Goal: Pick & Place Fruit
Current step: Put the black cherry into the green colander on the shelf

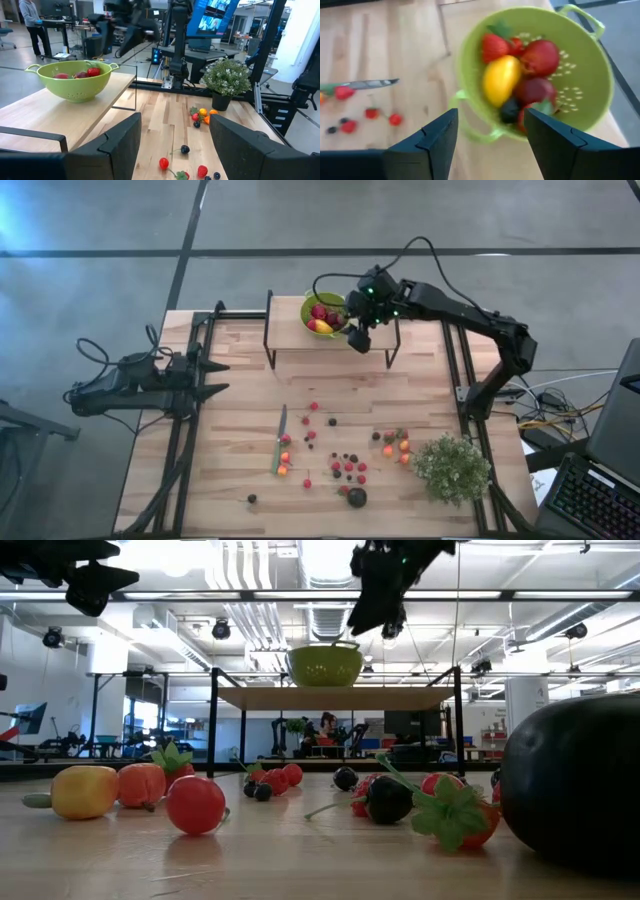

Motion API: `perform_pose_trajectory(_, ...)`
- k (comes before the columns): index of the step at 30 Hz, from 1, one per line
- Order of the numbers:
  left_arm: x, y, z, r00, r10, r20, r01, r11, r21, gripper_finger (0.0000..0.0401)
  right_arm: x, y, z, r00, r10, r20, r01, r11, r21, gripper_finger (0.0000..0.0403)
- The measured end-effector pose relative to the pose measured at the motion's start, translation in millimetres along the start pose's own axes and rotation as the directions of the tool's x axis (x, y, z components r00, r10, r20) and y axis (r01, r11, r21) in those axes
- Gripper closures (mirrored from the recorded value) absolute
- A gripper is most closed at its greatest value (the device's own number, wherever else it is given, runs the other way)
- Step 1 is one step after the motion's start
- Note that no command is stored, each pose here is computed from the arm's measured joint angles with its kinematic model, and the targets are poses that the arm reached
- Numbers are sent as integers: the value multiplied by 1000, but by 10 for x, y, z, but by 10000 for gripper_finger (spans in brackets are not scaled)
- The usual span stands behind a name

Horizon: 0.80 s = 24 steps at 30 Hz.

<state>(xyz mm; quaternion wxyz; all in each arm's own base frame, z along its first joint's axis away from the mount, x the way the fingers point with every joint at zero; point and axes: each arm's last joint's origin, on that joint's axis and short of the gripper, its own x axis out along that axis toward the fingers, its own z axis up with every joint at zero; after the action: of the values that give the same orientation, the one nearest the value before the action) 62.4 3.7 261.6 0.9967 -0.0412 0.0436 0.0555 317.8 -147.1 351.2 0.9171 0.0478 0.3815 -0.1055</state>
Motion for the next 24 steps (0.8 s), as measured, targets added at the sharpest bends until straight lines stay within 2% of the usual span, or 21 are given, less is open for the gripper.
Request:
perform_pose_trajectory(6, 0, 0, 1, 1000, 0, 0, 0, 1000, 0, 160, -157, 290, 19, 998, 47, 29, -46, 999, -24, 203)
perform_pose_trajectory(10, 0, 0, 1, 1000, 0, 0, 0, 1000, 0, 160, -164, 449, 2, 997, 79, 5, -79, 996, -42, 213)
perform_pose_trajectory(18, 0, 0, 1, 1000, 0, 0, 0, 1000, 0, 160, -148, 702, -153, 985, 68, -157, -74, 997, -36, 232)
perform_pose_trajectory(24, 0, 0, 1, 1000, 0, 0, 0, 1000, 0, 160, -2, 900, -293, 975, 100, -197, -112, 992, -54, 247)
